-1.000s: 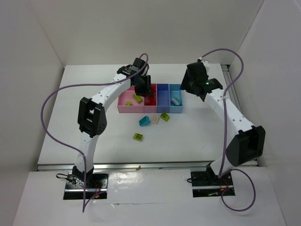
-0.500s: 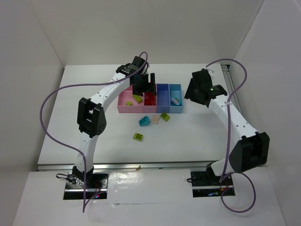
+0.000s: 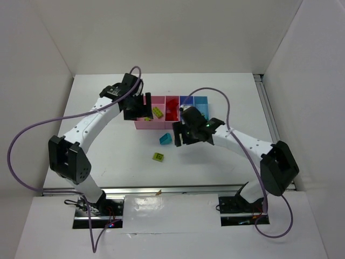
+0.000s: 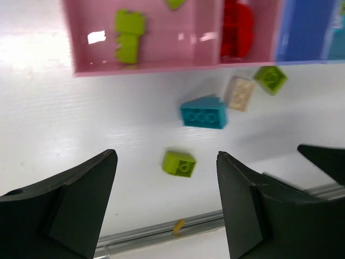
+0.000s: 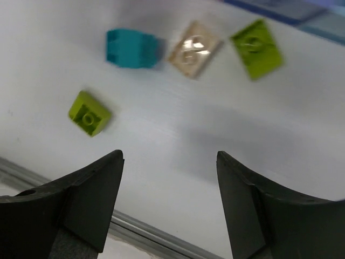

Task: Sort the legos into containers by color

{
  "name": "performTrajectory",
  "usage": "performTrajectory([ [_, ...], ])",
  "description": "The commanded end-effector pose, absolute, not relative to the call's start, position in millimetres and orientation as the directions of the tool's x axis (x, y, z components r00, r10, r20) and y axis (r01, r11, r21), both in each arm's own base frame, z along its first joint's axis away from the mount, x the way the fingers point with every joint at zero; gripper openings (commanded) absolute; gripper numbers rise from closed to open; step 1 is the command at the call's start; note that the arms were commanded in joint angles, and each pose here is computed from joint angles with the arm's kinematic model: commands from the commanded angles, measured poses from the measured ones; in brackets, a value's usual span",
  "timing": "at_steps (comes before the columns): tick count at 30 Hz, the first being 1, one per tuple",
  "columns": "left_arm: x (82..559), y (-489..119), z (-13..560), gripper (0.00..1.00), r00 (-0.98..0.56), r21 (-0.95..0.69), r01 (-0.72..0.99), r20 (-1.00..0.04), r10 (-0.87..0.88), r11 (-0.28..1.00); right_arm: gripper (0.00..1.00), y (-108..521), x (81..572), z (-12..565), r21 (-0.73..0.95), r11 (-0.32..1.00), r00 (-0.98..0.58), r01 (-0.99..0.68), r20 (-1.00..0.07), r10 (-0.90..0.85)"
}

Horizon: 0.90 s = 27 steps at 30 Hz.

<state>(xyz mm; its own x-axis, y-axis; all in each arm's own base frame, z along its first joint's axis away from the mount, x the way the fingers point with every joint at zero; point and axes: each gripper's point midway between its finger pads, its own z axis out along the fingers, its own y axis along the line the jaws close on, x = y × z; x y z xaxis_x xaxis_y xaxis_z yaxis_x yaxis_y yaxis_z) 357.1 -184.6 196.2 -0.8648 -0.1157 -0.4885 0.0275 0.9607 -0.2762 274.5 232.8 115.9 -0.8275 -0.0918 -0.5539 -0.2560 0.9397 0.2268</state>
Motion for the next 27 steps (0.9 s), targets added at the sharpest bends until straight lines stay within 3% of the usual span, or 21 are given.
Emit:
performTrajectory([
  [1,358,-142,195,0.85,-0.848,-0.249,-0.085,-0.491,-0.201,0.965,0.78,289,269,118,0.223,0.847,-0.735,-0.482,-0.629,-0.253],
  [10,375,-75,241,0.85,-0.738,-0.273,-0.221,-0.581,-0.344,0.936,0.84,368,233,67,0.024,0.64,-0.533,-0.768,-0.578,-0.618],
  [18,373,-53,248,0.85,-0.714,-0.305,-0.255,-0.581,-0.391,0.918,0.82,378,246,37,-0.024,0.631,-0.519,-0.775,-0.545,-0.658],
  [22,370,-51,240,0.85,-0.726,-0.304,-0.264,-0.563,-0.396,0.915,0.71,377,248,32,-0.031,0.635,-0.519,-0.772,-0.546,-0.658],
  [27,373,-47,241,0.85,-0.719,-0.302,-0.263,-0.572,-0.395,0.916,0.35,374,257,46,-0.073,0.658,-0.509,-0.749,-0.572,-0.643],
])
